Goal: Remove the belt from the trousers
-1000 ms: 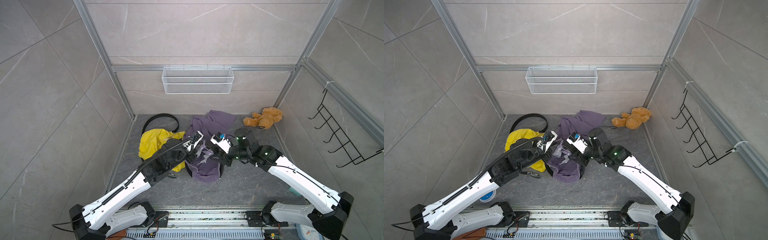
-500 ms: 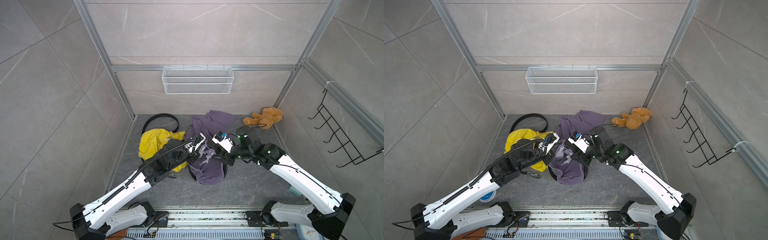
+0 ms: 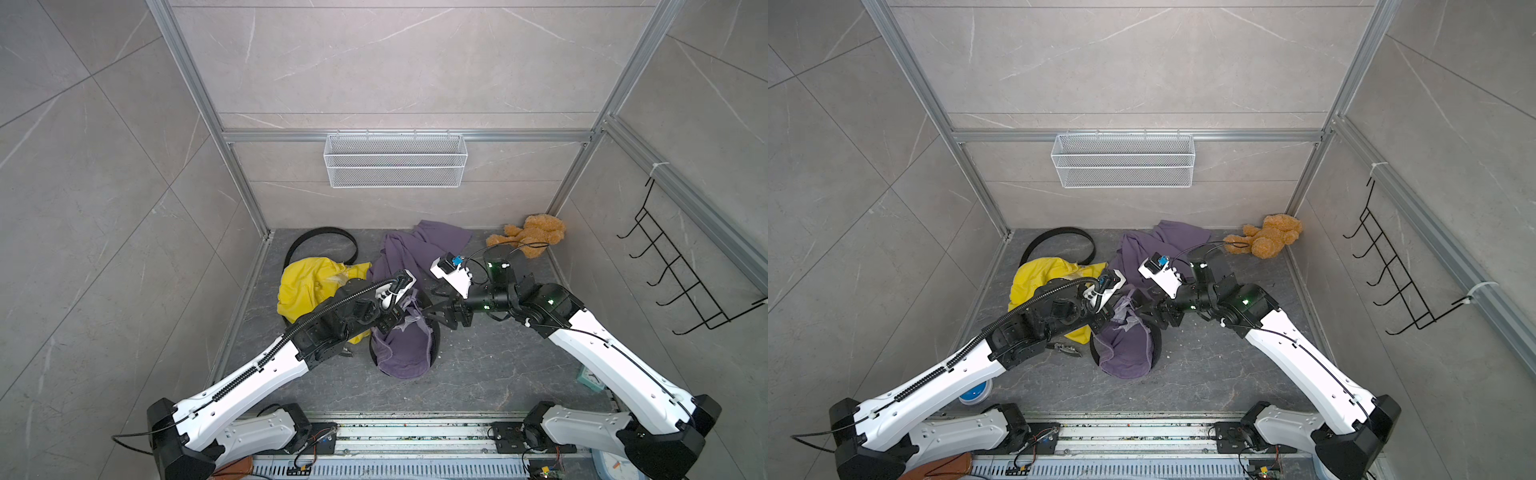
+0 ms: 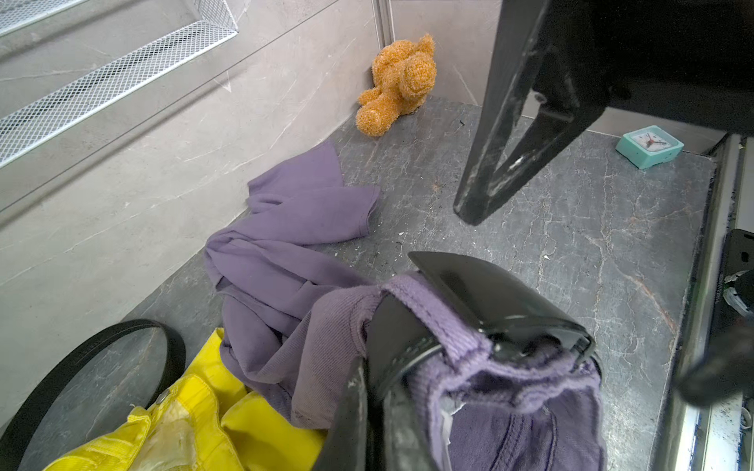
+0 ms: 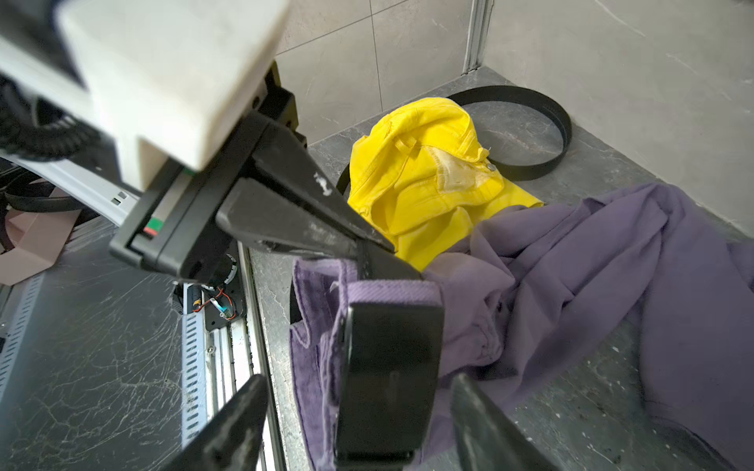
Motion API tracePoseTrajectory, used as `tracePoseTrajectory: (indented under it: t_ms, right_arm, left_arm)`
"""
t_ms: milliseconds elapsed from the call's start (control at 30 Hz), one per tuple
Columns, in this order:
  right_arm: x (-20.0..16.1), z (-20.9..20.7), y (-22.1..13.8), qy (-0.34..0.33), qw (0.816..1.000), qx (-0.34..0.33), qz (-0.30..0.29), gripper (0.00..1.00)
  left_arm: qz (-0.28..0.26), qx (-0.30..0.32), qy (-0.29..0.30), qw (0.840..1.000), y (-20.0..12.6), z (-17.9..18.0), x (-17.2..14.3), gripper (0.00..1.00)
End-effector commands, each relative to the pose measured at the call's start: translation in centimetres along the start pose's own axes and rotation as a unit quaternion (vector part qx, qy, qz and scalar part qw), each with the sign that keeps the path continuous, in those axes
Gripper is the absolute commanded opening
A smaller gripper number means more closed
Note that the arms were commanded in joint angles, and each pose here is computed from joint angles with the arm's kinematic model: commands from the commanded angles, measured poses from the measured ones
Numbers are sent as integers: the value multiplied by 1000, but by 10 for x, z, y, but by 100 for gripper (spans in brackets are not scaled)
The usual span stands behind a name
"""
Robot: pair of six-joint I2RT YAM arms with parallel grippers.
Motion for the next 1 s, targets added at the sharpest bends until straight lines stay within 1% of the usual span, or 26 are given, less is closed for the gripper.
tracePoseTrajectory:
  t_ms: [0,100,233,367,500,633,733,967]
  right_arm:
    - [11,-2,7,24,1000,2,-7,63]
    - [8,-8,11,36,999,-8,-3,59]
    - [4,-15,12,40,999,-29,-6,56]
    - [3,-17,18,45,999,-22,2,54]
    - [1,-19,27,51,999,-11,12,54]
    - [2,-18,31,53,998,2,15,61]
    - [4,-19,32,51,999,0,14,61]
    - [2,-23,36,53,998,-5,19,54]
  left_arm:
    - [-91,37,-26,995,-20,21,49,0]
    - [-95,40,-26,994,-22,22,51,0]
    - [-100,40,-26,994,-23,20,51,0]
    - [-107,35,-28,993,-24,19,52,0]
    - [-114,35,-31,992,-24,18,54,0]
    - [-119,32,-31,992,-23,17,56,0]
    - [-119,31,-31,992,-22,17,56,0]
    - [-119,34,-32,992,-23,18,55,0]
Point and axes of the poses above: each gripper's point midway between its finger pads, its own y axis out along the fingers, its own z axis along the line the jaws close on, x = y × z, the point moved 4 cm from there along -y, back along the fingers, and after that the axes turned 15 degrees about y, right-handed, at the moved point
